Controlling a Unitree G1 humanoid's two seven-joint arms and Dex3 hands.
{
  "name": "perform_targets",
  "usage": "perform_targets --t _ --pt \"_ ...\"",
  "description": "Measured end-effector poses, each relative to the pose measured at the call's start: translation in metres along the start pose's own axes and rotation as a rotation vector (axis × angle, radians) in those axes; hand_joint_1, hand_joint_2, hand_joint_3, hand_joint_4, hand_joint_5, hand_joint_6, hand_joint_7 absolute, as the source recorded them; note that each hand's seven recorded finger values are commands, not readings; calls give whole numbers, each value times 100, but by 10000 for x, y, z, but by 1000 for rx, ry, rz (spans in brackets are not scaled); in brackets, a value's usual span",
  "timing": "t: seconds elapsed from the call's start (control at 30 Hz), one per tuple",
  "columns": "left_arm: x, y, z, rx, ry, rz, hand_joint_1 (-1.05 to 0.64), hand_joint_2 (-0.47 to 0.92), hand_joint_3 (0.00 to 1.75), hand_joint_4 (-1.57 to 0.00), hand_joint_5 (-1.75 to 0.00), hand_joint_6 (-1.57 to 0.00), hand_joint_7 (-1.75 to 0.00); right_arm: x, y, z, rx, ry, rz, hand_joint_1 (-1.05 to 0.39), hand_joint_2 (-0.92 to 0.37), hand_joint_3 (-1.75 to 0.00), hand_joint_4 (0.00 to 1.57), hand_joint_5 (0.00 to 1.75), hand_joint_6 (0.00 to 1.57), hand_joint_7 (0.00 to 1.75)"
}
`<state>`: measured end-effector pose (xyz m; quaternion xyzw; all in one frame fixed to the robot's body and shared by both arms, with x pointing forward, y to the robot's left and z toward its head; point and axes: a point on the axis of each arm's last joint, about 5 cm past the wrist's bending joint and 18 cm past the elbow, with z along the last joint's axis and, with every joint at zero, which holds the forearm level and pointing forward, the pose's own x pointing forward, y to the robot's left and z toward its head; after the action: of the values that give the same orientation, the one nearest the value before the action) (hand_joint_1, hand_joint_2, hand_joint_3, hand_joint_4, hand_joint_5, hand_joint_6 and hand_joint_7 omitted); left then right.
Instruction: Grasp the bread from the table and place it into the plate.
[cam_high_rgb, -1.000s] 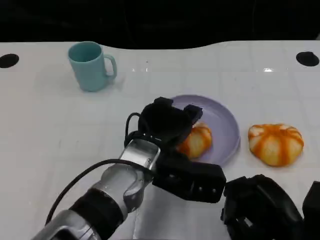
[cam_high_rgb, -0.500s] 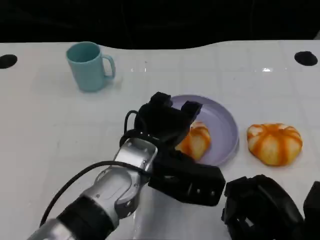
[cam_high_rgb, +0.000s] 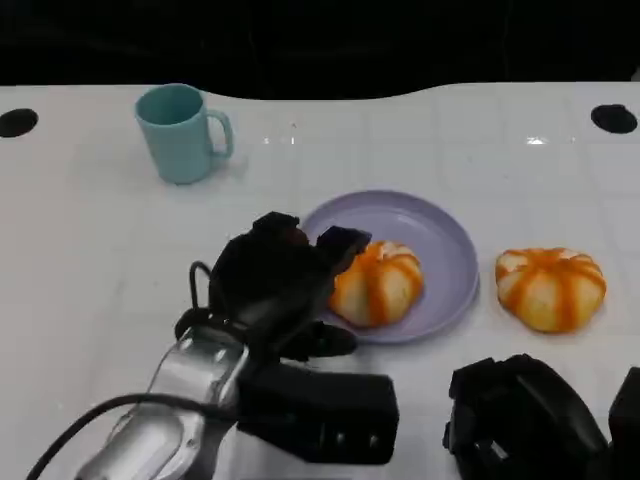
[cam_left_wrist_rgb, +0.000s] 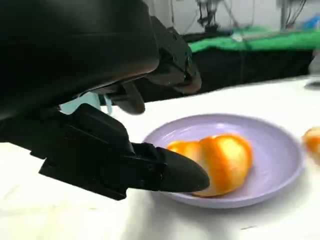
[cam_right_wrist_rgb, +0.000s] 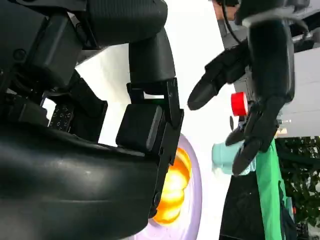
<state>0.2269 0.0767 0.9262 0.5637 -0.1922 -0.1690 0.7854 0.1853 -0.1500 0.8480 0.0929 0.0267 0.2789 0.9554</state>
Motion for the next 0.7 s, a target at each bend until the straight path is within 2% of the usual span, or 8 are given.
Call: perform_targets --t 0.2,0.23,0.27,0.3,0.37,0.43,0.57,0.7 --pt "-196 -17 -121 -154 -4 104 -57 92 23 -77 -125 -79 -36 2 -2 3 -5 1 -2 -105 -5 -138 151 136 157 104" --pt "-223 -21 -144 -168 0 110 -57 92 22 -77 -136 -81 -42 3 -2 3 -5 1 -2 -105 -5 -138 151 136 157 104" --pt "-251 -26 -166 -181 4 117 -56 92 22 -77 -147 -78 -63 4 -1 3 -6 1 -2 -105 -5 -138 151 136 157 104" --pt "-277 -30 -185 -197 4 126 -56 92 23 -77 -151 -75 -75 4 -1 4 -7 2 -3 -105 -5 -138 151 136 157 104" --pt "-323 -34 -223 -243 -4 150 -57 92 25 -76 -153 -71 -98 8 1 5 -15 6 -3 -105 -6 -139 151 136 157 104" --pt "-365 -42 -269 -313 -22 165 -56 92 25 -76 -155 -70 -110 11 2 8 -25 7 -2 -105 -6 -139 150 136 157 104" --pt "-470 -70 -380 -558 -57 155 -57 92 35 -74 -159 -68 -118 13 0 14 -32 -2 -2 -105 -7 -137 151 135 157 103" --pt "-556 -112 -451 -759 -95 137 -61 92 38 -75 -164 -70 -126 14 -2 17 -34 -2 -1 -105 -7 -136 152 135 157 103"
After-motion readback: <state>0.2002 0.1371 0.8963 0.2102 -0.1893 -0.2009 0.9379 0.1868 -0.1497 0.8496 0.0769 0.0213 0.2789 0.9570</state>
